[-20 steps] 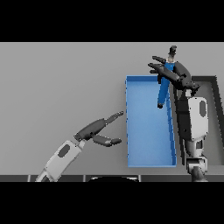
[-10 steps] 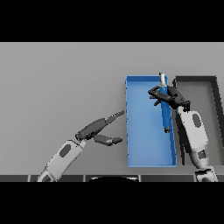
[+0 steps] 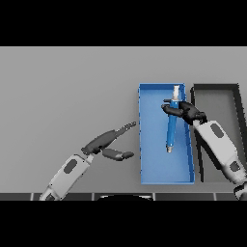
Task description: Pick up the blue pipe and place it into the blue bin.
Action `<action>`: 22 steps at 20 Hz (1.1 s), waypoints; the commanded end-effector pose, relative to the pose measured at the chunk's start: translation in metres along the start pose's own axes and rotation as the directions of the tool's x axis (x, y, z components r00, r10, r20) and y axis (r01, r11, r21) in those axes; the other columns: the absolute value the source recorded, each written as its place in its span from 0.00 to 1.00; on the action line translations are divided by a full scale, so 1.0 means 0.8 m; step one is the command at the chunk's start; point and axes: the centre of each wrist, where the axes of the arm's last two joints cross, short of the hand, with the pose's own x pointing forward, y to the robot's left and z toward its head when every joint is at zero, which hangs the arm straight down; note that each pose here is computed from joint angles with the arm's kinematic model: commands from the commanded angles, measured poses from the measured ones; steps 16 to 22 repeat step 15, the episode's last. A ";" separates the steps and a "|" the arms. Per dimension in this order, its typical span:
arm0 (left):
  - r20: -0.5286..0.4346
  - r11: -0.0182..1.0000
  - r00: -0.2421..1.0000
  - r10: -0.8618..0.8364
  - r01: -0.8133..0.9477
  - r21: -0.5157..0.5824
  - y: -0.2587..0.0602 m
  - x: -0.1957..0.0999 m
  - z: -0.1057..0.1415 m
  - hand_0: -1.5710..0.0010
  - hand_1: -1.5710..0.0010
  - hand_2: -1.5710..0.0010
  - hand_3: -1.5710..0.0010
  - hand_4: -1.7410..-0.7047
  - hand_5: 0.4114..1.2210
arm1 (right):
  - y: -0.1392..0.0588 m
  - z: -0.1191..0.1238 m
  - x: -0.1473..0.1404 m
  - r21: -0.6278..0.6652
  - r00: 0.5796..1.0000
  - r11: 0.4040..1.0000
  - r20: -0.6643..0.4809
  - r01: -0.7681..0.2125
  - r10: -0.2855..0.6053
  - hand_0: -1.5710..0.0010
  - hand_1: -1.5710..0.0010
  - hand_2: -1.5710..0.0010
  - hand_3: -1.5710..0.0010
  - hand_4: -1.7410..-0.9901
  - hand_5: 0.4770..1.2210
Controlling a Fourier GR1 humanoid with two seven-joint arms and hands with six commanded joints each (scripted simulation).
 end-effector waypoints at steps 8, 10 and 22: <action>-0.007 1.000 1.000 -0.003 0.003 0.000 -0.005 0.003 0.001 1.00 1.00 1.00 1.00 0.88 0.07 | 0.004 -0.001 -0.003 -0.037 0.999 0.998 -0.003 -0.052 0.052 0.97 0.98 0.98 0.99 0.74 0.43; -0.015 1.000 1.000 -0.015 0.015 0.001 -0.006 0.001 -0.002 1.00 1.00 1.00 1.00 0.88 0.07 | 0.000 0.002 -0.003 -0.029 0.999 0.999 0.019 -0.039 0.039 0.98 0.99 0.99 0.99 0.75 0.41; -0.021 1.000 1.000 -0.015 0.015 0.010 0.005 0.002 -0.003 1.00 1.00 1.00 1.00 0.88 0.08 | 0.007 0.004 0.002 -0.015 0.998 0.998 0.016 -0.066 0.067 0.99 0.99 0.99 0.99 0.74 0.39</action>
